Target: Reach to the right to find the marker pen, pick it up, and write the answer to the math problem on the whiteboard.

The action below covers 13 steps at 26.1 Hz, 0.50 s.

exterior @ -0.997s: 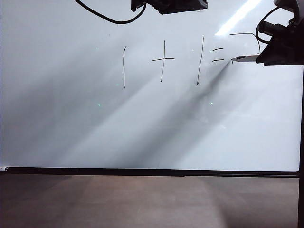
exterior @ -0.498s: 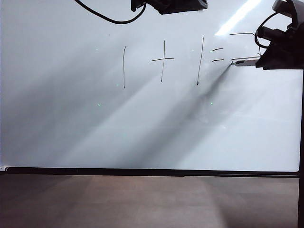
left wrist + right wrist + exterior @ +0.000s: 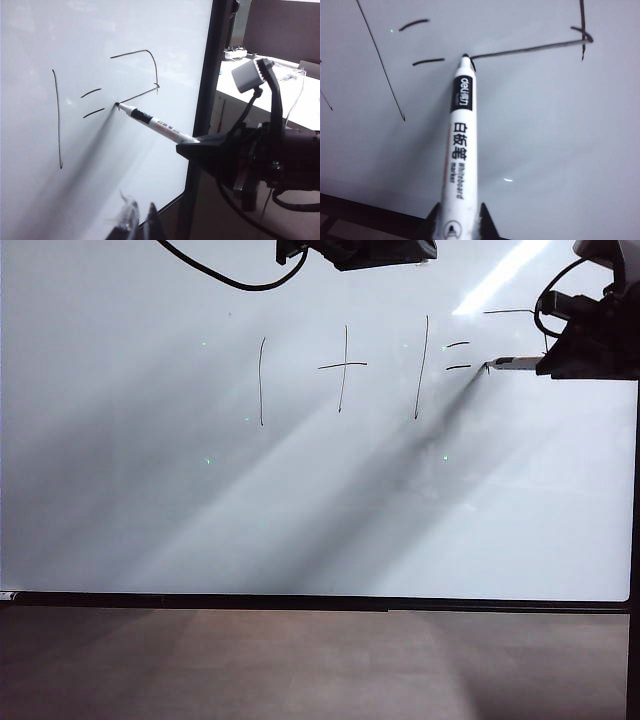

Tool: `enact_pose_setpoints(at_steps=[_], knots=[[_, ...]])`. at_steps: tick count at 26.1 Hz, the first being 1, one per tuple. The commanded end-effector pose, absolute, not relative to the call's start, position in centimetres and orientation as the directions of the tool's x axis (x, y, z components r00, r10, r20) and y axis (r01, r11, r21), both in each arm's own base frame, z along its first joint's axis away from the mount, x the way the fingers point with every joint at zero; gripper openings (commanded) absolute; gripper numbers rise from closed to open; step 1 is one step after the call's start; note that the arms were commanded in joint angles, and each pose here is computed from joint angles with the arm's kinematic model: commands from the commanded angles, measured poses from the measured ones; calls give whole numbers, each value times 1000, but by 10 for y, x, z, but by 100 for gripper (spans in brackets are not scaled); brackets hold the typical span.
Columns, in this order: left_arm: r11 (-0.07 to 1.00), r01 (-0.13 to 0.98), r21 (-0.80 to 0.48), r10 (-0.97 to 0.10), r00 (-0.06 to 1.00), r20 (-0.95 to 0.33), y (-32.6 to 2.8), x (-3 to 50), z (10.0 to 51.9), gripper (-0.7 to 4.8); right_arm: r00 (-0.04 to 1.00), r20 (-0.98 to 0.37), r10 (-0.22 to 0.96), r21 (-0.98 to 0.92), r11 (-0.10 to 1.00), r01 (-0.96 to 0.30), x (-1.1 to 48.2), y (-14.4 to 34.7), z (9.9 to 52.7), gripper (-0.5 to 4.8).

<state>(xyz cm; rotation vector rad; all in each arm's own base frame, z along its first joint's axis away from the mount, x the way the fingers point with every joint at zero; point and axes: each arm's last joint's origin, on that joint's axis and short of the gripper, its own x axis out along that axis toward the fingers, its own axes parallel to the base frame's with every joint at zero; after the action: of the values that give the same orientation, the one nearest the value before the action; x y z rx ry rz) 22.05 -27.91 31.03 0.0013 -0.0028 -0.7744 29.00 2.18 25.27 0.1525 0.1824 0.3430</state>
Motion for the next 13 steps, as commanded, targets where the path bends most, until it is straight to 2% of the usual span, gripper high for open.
enact_pose_setpoints(at_steps=[1,13], knots=[[711,703,-3,-703,711,19,-279,220,314,27,934,-134,330,169,937,-307,293,22,254,-6],[711,703,-2,-703,711,16,-279,220,314,27,924,-194,329,186,937,-295,299,22,239,-6]])
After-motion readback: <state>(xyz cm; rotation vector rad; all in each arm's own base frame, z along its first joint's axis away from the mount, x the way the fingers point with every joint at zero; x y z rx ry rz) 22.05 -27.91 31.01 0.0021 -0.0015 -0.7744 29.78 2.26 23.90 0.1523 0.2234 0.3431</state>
